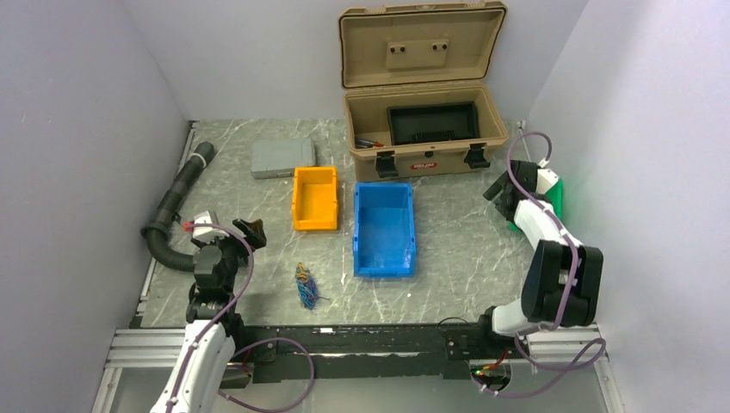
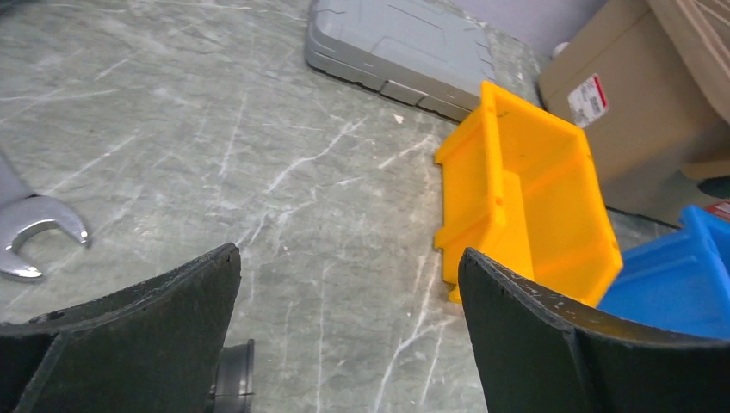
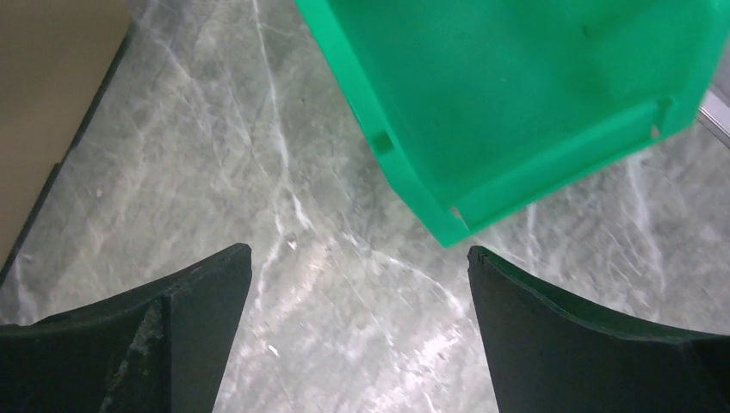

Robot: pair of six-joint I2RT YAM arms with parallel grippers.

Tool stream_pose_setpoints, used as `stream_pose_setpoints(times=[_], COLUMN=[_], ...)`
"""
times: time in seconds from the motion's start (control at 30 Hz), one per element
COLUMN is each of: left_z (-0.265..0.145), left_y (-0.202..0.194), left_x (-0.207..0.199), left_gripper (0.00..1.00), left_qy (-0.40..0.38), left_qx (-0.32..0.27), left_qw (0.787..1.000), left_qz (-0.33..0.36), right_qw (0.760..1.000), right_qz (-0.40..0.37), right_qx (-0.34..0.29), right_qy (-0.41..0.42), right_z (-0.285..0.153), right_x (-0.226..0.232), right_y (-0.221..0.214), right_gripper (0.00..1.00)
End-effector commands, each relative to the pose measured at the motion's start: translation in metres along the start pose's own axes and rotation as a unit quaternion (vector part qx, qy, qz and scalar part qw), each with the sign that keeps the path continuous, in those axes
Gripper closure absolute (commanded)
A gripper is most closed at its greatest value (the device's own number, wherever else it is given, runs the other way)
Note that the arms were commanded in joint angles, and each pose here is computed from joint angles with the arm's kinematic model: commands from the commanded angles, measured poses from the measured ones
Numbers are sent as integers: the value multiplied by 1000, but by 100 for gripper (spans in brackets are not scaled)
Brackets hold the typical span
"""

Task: Untangle the cables
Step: Pick up the cable at the corner of the board.

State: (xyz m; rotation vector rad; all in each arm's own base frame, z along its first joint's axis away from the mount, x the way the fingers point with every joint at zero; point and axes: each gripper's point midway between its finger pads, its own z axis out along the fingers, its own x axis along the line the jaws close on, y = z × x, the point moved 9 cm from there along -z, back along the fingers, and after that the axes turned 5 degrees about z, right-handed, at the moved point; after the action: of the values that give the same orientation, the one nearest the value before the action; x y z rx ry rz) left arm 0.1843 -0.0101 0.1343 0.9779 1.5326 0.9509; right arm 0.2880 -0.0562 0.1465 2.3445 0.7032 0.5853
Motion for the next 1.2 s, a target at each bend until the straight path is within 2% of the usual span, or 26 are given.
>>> stream_pose_setpoints(times=[0.0,0.1,0.2,0.27,0.47,0.63,0.73,0.87,1.03,1.17], left_z=[-1,-1,-4,-6,-28,-50,-57,-63,-68,-70], left_y=[7,8,9,8,14,23,24,19,-2,-20], left_x=[-12,-17,-27,-31,-46,-58,-60,-66,-77,-83], left_gripper=[1,1,1,1,1,1,1,1,1,9], left_qy=[-68,-91,-135,-148,-130,-130,-119,-123,-129,-139], left_qx=[-20,-22,-17,-5,113,177,222,279,321,348], left_qw=[997,996,990,989,984,972,965,950,935,924], left_qz=[6,11,24,26,-40,-81,-75,-70,-73,-80], right_qw=[1000,998,996,991,967,930,916,910,894,884], right_qz=[0,-13,-53,-67,-114,-143,-146,-141,-135,-125], right_qx=[25,48,4,-7,13,-1,-43,-102,-165,-197], right_qy=[10,45,66,116,226,338,370,376,395,405], right_z=[2,-12,-48,-69,-87,-83,-79,-77,-81,-82], right_x=[19,31,38,42,38,31,24,15,5,-4], right_y=[17,12,3,-4,-22,-50,-59,-59,-60,-66], right_gripper=[3,2,2,2,0,1,2,1,1,0])
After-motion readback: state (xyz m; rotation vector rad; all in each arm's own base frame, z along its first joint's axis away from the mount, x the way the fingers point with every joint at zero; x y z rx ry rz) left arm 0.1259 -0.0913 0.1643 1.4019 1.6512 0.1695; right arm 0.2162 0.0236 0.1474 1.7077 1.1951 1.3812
